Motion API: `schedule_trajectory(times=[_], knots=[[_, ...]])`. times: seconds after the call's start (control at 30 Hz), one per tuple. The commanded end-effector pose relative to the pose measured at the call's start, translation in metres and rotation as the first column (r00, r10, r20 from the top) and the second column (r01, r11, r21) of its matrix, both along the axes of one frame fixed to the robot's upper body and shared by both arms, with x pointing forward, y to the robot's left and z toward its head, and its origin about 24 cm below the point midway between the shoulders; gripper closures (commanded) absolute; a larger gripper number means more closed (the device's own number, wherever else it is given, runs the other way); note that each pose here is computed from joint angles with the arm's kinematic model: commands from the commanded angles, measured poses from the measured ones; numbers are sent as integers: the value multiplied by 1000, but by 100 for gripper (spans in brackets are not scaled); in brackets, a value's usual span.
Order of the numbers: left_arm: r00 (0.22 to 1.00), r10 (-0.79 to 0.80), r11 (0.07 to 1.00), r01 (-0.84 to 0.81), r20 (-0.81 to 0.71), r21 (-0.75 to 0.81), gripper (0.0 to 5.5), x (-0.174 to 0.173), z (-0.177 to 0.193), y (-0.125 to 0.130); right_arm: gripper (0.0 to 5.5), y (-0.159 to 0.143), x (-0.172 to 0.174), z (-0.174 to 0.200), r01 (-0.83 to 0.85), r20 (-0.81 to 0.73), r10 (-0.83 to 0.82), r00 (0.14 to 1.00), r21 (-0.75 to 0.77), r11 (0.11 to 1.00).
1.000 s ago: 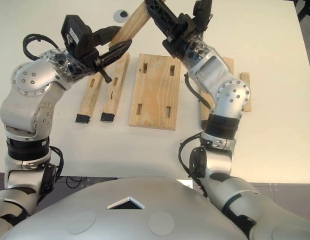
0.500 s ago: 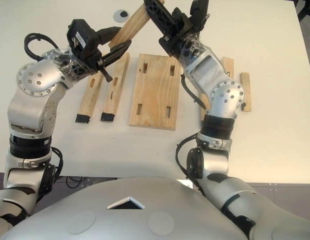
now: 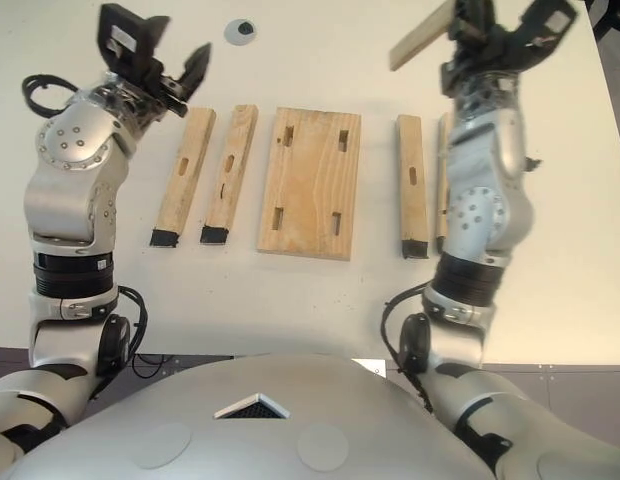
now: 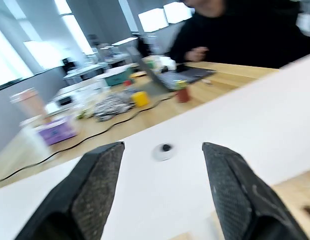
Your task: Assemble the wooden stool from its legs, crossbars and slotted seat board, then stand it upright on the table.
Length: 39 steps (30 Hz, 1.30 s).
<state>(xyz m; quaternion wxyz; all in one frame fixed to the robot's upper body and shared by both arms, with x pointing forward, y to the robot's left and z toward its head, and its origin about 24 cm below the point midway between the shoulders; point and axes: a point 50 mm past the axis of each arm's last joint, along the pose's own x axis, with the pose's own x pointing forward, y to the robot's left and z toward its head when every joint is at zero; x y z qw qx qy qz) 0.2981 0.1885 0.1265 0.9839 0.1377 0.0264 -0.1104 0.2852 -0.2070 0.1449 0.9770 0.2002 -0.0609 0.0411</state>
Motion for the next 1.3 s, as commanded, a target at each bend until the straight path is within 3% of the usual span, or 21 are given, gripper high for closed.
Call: schedule_trajectory(times=[0.03,0.23,0.33,0.63,1.3], knots=[[965,256,954,-261,-48,-148,284,-20,-23,25,511,-30,-5,9,-60,-73,54,996,-84,995],[901,426,868,-431,-79,-246,382,-41,-40,33,511,-46,-3,27,-118,-112,107,988,-92,989],[882,459,849,-470,-102,-242,422,-45,-47,39,511,-50,-19,16,-100,-182,99,978,3,995],[848,515,814,-530,-127,-238,423,-51,-49,52,511,-30,-68,-30,-66,-368,105,924,117,991],[939,332,924,-343,-88,-167,423,-14,-31,39,511,-38,-70,-63,80,-347,-27,938,140,987]])
